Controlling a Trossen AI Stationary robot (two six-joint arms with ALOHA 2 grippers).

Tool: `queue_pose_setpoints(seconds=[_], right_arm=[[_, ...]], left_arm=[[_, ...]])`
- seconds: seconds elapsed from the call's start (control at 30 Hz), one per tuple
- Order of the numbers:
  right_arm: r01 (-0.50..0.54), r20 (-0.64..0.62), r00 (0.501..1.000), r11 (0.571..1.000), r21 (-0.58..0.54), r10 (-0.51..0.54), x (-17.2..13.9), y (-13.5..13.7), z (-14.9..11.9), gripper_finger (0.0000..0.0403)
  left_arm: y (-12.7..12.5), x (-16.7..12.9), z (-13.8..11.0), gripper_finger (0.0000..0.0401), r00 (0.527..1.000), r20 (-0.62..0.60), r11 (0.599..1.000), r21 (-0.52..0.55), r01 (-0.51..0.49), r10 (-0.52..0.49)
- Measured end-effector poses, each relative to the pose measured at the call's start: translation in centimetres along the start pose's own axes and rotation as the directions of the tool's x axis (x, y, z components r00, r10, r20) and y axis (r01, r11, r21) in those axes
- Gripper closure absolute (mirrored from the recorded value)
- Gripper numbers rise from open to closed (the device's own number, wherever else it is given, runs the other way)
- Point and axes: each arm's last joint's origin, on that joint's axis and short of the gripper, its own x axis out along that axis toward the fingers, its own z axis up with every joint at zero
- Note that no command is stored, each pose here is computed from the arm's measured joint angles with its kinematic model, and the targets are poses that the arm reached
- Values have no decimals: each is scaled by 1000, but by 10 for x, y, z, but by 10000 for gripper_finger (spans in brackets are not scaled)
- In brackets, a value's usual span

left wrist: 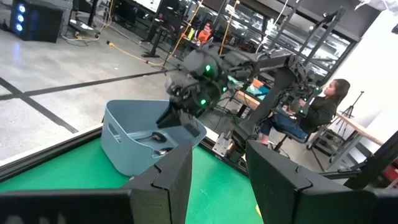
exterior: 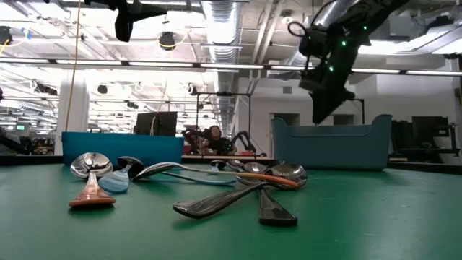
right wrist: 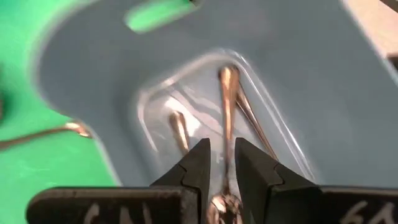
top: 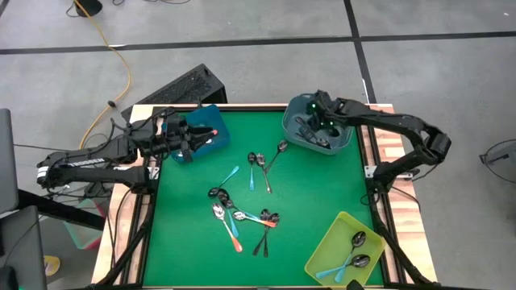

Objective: Sort silverware by color (type)
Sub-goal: Put the blue spoon into the yellow bin

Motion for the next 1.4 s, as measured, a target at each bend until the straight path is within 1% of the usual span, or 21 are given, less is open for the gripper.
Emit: queue_pose_setpoints(seconds=[0.17,0.3,0.43,0.57,0.63,0.7,0.8,0.87,0.93,1.0,1.13,1.27,1.4], right_arm=[[-97,32,995,994,-41,98,-20,4,20,316],[-207,45,976,974,-89,212,-40,11,34,316],[-339,36,937,927,-158,349,-61,26,41,316],[-469,-18,879,856,-217,477,-77,49,38,316],[-517,-64,853,824,-230,518,-82,63,31,316],[-552,-133,834,799,-238,536,-88,78,20,316],[-589,-243,808,755,-289,537,-98,101,-1,316],[-611,-293,790,722,-324,538,-105,118,-17,316],[-614,-317,789,708,-350,527,-111,133,-31,316],[-598,-329,800,711,-371,502,-116,145,-46,316],[-549,-319,833,739,-390,451,-122,164,-73,316],[-548,-317,834,744,-382,452,-123,179,-98,316],[-549,-321,833,747,-374,451,-123,185,-114,316]], left_arm=[[0,0,0,266,1000,-1,1000,0,0,0],[0,0,0,266,1000,-6,1000,0,11,-11],[-1,0,-1,266,998,-27,999,8,52,-52],[-2,0,-1,266,996,-44,997,13,81,-81],[-2,0,-2,266,994,-60,996,12,91,-90],[-1,0,-5,266,990,-99,995,11,98,-97],[-1,-1,-12,266,979,-175,994,9,106,-103],[-3,-2,-16,266,972,-209,994,9,112,-107],[-5,-3,-18,266,967,-226,992,11,125,-119],[-8,-3,-20,266,962,-239,989,27,143,-133],[-11,-5,-27,266,954,-279,987,86,137,-108],[-11,-7,-33,266,946,-319,987,120,111,-67],[-14,-8,-36,266,937,-341,985,123,123,-74]])
